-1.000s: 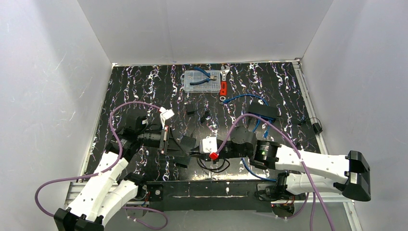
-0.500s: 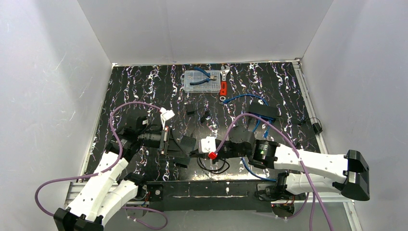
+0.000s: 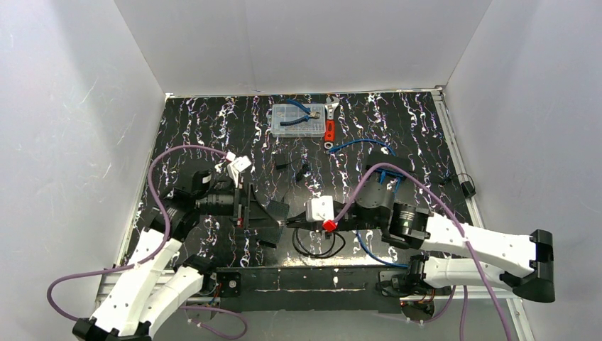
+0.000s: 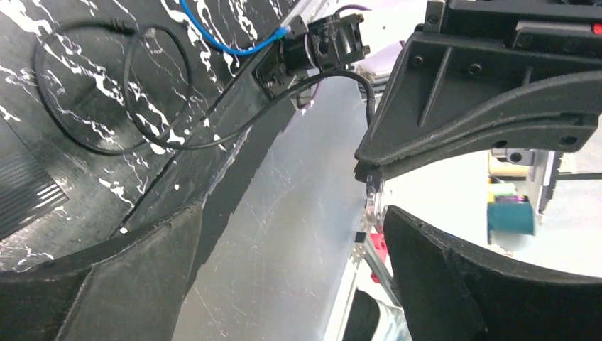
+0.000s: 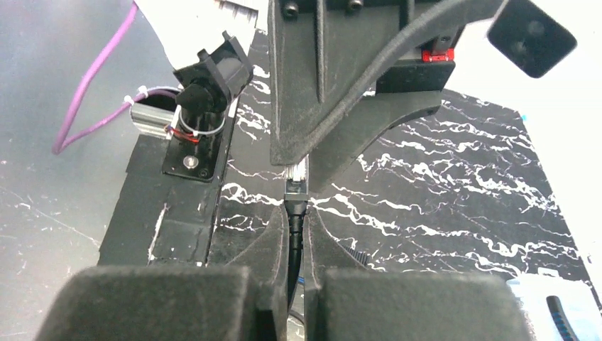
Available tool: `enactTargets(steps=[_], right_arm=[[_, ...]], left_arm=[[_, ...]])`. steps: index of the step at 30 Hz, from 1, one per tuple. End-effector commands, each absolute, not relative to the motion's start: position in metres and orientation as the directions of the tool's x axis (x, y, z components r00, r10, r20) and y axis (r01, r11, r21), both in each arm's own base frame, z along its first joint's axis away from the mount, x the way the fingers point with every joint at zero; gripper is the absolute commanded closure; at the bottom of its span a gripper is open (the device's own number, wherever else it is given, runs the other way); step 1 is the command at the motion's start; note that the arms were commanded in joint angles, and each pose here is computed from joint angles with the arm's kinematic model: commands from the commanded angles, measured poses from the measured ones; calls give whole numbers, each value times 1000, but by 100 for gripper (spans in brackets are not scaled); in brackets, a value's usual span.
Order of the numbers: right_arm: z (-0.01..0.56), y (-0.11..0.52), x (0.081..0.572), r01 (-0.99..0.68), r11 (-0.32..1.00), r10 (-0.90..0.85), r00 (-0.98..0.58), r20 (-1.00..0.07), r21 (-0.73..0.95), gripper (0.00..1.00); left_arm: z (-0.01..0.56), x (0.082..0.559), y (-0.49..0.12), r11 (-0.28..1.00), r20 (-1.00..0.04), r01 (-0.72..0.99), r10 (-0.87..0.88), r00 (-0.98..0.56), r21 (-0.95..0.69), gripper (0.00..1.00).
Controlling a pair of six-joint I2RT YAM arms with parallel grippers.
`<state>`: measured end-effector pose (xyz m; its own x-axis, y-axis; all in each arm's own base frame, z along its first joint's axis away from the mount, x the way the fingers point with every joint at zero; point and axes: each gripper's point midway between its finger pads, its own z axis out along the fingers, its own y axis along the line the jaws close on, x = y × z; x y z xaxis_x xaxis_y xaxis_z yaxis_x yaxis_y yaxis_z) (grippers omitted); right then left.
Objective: Insert the plug into the switch port
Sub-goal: Pick up the connector from the center of the board, then insert the connector into the switch port.
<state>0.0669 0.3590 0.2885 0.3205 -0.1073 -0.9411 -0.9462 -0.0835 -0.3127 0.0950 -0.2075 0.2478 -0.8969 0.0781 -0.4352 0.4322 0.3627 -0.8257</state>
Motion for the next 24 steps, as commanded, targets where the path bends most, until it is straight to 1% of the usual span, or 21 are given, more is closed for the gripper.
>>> enactTargets(steps=[1, 5, 10, 15, 19, 22, 24], right_arm=[[351, 345, 47, -942, -91, 30, 322, -946, -323, 99], [380, 337, 29, -941, -106, 83, 313, -946, -321, 99], [397, 337, -8, -933, -163, 87, 310, -947, -320, 99], [410, 343, -47, -920, -227, 111, 301, -947, -319, 99], [399, 350, -67, -924, -253, 76, 278, -957, -288, 99], [375, 353, -80, -932, -283, 25, 229, -973, -226, 99], [354, 355, -78, -950, -259, -7, 184, -983, -176, 99]], left_arm=[[254, 109, -197, 476, -507, 447, 5, -862, -757, 2], [253, 114, -193, 517, -518, 432, -25, -855, -739, 2], [244, 118, -187, 565, -517, 408, -39, -855, -717, 2], [238, 120, -185, 578, -525, 403, -53, -849, -710, 2], [235, 122, -184, 590, -524, 392, -62, -850, -706, 2], [233, 124, -183, 599, -525, 385, -69, -848, -702, 2], [230, 125, -182, 609, -522, 377, -72, -850, -698, 2]])
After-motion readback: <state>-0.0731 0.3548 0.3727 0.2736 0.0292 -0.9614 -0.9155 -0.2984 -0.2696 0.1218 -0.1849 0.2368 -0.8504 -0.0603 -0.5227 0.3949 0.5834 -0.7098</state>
